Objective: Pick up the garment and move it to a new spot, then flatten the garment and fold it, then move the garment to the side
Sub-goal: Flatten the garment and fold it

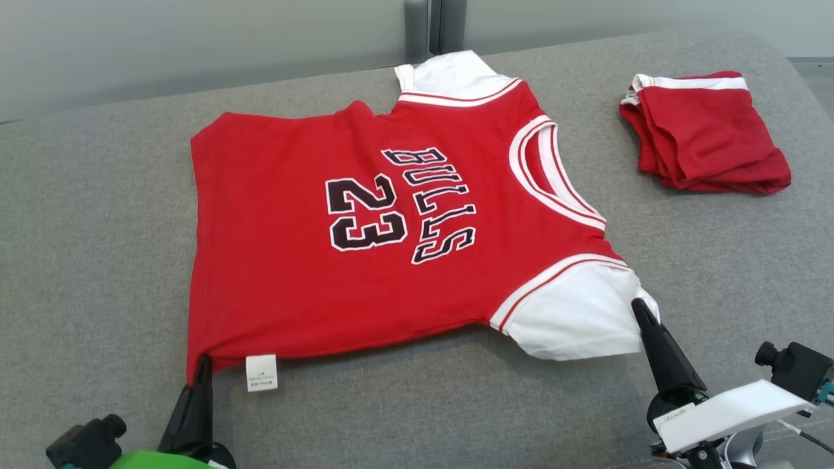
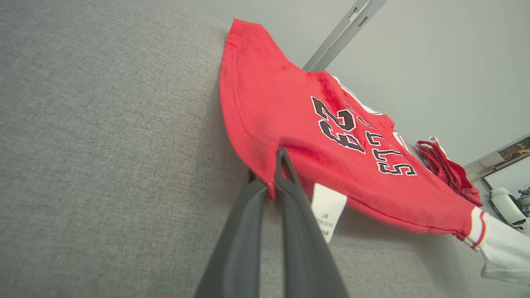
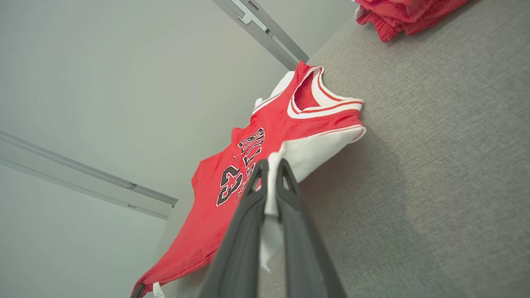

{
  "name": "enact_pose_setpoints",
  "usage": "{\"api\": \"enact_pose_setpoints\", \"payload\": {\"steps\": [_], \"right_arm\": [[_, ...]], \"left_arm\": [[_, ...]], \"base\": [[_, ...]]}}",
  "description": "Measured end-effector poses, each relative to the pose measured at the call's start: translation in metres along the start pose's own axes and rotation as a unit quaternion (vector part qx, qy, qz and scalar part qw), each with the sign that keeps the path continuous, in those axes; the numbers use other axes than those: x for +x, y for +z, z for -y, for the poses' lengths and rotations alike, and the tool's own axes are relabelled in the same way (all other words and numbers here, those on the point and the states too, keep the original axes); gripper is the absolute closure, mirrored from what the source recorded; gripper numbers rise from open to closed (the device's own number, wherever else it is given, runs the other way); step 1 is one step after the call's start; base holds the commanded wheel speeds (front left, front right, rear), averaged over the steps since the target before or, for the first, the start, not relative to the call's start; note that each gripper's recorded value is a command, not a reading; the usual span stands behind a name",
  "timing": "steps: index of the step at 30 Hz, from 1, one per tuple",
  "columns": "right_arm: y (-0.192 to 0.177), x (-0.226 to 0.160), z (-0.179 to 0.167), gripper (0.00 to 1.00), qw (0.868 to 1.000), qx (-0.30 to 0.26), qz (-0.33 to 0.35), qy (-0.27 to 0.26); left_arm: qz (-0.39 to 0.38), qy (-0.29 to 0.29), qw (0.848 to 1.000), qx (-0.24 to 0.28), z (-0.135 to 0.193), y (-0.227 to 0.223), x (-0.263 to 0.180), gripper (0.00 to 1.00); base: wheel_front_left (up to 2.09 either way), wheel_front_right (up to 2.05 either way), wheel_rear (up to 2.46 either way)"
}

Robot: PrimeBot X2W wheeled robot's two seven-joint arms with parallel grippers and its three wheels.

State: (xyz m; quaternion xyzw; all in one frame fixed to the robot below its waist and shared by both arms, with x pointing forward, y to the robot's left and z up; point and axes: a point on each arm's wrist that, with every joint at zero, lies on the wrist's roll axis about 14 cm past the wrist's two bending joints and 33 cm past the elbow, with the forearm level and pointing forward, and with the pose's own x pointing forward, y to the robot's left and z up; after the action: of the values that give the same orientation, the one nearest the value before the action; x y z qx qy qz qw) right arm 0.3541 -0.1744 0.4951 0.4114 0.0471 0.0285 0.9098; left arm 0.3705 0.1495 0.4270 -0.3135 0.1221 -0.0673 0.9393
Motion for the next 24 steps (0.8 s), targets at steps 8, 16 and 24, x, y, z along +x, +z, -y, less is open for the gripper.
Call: {"api": "enact_pose_setpoints", "payload": {"steps": [8, 16, 24], "right_arm": [[-0.002, -0.021, 0.014, 1.0, 1.0, 0.003, -0.009, -0.024], [-0.004, -0.036, 0.024, 1.0, 0.999, 0.009, -0.017, -0.042], [-0.012, -0.041, 0.03, 1.0, 0.998, 0.012, -0.032, -0.051]], "left_arm": [[-0.012, 0.015, 1.0, 0.001, -0.005, -0.014, -0.016, 1.0], [-0.021, 0.02, 1.0, 0.005, -0.007, -0.024, -0.029, 1.0], [-0.031, 0.033, 0.999, -0.002, -0.011, -0.034, -0.043, 1.0]], "base": [[0.0, 0.0, 0.0], [0.0, 0.0, 0.0], [0.0, 0.0, 0.0]]}}
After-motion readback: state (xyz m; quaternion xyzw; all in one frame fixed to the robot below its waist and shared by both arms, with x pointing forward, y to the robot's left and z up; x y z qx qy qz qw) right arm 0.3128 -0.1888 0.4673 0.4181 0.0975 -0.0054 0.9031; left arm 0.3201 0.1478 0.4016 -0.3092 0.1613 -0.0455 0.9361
